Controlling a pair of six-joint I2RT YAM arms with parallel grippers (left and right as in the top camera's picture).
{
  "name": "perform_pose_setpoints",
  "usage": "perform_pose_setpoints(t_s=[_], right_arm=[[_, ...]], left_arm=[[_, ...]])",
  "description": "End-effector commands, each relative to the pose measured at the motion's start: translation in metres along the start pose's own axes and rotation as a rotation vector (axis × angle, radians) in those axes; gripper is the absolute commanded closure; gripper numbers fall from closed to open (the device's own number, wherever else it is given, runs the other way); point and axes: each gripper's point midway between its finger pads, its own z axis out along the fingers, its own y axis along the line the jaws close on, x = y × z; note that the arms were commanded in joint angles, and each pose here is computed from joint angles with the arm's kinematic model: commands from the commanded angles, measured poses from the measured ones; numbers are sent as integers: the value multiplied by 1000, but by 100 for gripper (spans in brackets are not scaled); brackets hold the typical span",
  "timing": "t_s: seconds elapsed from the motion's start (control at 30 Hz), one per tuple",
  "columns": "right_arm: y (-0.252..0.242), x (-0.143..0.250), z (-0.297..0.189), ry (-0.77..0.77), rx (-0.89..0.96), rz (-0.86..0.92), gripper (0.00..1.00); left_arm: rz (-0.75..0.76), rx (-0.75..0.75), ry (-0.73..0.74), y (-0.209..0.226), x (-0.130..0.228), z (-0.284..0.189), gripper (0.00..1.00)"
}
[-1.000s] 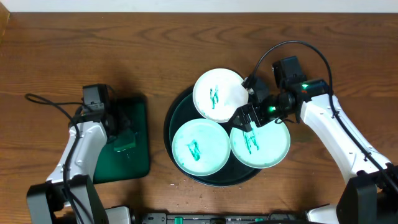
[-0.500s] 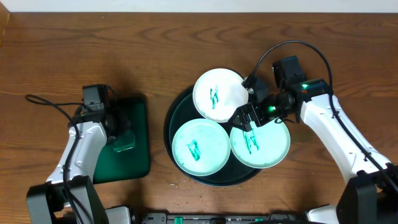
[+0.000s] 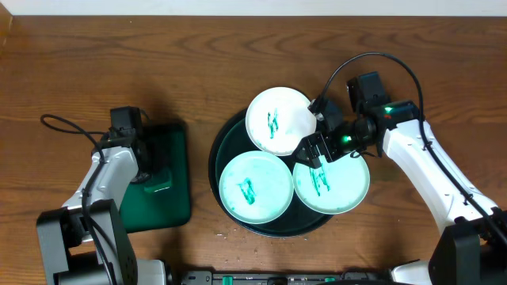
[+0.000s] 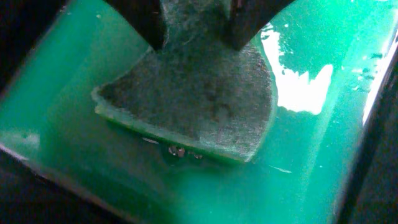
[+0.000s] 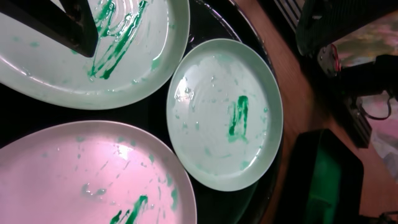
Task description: Clean dirty plates on tray and stack at the side
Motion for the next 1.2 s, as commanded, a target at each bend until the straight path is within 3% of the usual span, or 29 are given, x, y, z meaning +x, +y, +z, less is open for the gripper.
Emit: perform_pose_setpoints(t_s=[0.0,0.07,0.27,0.37,0.4,0.43,0.47,0.5,0.9,1.17], right_arm=[[9,-6,-3,-11,-20,-10,1],[9,-5,-3,-6,-21,-6,1],[10,0,-3,11,-23,7,1],[10,1,-3,18,-24,12,1],[10,2,-3,20,-24,13,1],[10,2,-3,21,-24,14,1],[10,2,-3,20,-24,13,1],[10,2,-3,20,-24,13,1],[10,2,-3,21,-24,14,1],[10,1,-3,18,-24,12,1]], left_arm=[[12,-6,3,0,-3,6,81],[12,-4,-1,-1,-4,6,93],[29,-14,7,2,-1,6,92],[55,-17,15,2,0,6,60],[62,-17,16,2,1,6,59],[71,-18,17,3,1,6,65],[75,-19,19,3,1,6,88],[75,-19,18,3,1,6,93],[75,10,16,-2,1,1,93],[83,90,-131,-13,-18,-48,93]])
